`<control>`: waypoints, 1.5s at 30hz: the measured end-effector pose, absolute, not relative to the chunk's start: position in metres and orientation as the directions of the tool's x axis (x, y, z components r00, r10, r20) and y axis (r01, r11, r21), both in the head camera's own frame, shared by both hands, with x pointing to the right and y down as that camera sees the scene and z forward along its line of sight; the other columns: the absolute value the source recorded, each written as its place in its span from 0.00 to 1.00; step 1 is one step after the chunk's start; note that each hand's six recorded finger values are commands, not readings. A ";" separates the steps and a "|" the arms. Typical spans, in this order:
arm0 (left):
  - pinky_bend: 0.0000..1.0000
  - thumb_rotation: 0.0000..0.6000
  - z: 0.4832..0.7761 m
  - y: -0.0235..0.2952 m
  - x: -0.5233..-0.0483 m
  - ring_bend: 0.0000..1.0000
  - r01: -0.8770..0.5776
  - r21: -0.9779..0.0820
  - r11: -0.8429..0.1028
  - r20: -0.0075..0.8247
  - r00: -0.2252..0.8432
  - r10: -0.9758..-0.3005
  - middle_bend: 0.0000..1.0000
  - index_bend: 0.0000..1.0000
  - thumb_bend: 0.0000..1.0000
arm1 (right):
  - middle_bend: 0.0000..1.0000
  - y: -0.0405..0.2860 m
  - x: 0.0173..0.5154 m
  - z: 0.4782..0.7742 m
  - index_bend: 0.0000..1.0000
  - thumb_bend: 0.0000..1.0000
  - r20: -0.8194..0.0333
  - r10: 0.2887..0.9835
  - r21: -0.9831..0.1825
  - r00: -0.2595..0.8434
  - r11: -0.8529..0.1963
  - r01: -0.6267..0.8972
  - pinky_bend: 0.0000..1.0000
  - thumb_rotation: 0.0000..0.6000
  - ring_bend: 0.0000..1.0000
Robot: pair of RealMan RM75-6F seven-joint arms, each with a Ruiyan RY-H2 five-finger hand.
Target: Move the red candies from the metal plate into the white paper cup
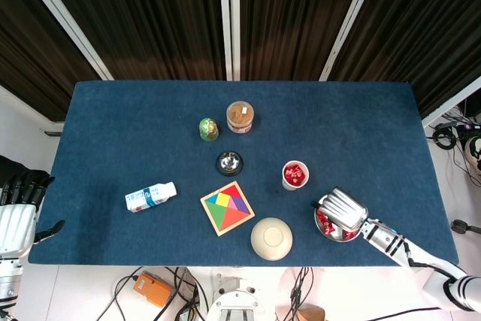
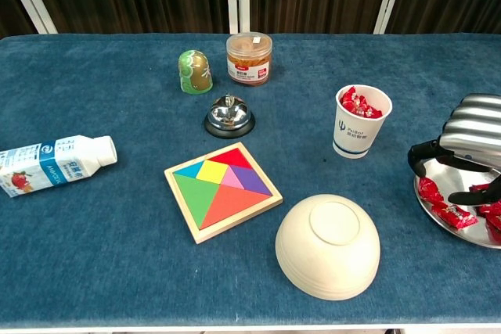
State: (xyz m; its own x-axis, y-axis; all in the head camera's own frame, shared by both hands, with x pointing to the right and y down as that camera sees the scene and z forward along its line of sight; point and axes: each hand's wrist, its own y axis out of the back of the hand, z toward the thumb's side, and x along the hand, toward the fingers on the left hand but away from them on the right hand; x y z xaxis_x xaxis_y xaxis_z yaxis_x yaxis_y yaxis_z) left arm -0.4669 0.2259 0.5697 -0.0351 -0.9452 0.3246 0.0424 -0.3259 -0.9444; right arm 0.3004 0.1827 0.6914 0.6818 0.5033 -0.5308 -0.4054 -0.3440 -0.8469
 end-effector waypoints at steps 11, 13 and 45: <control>0.00 1.00 0.571 0.227 -0.469 0.04 0.041 -0.944 -0.327 0.326 -0.038 -0.945 0.15 0.17 0.00 | 0.94 0.187 0.306 0.694 0.57 0.37 -0.545 0.500 -0.838 0.673 -0.347 -0.422 1.00 1.00 1.00; 0.00 1.00 0.571 0.227 -0.469 0.04 0.040 -0.944 -0.327 0.326 -0.038 -0.945 0.15 0.17 0.00 | 0.94 0.187 0.306 0.696 0.57 0.37 -0.552 0.498 -0.834 0.669 -0.347 -0.429 1.00 1.00 1.00; 0.00 1.00 0.568 0.227 -0.471 0.04 0.041 -0.946 -0.321 0.319 -0.041 -0.947 0.15 0.17 0.00 | 0.94 0.128 0.275 0.651 0.64 0.56 -0.369 0.658 -0.924 0.656 -0.335 -0.183 1.00 1.00 1.00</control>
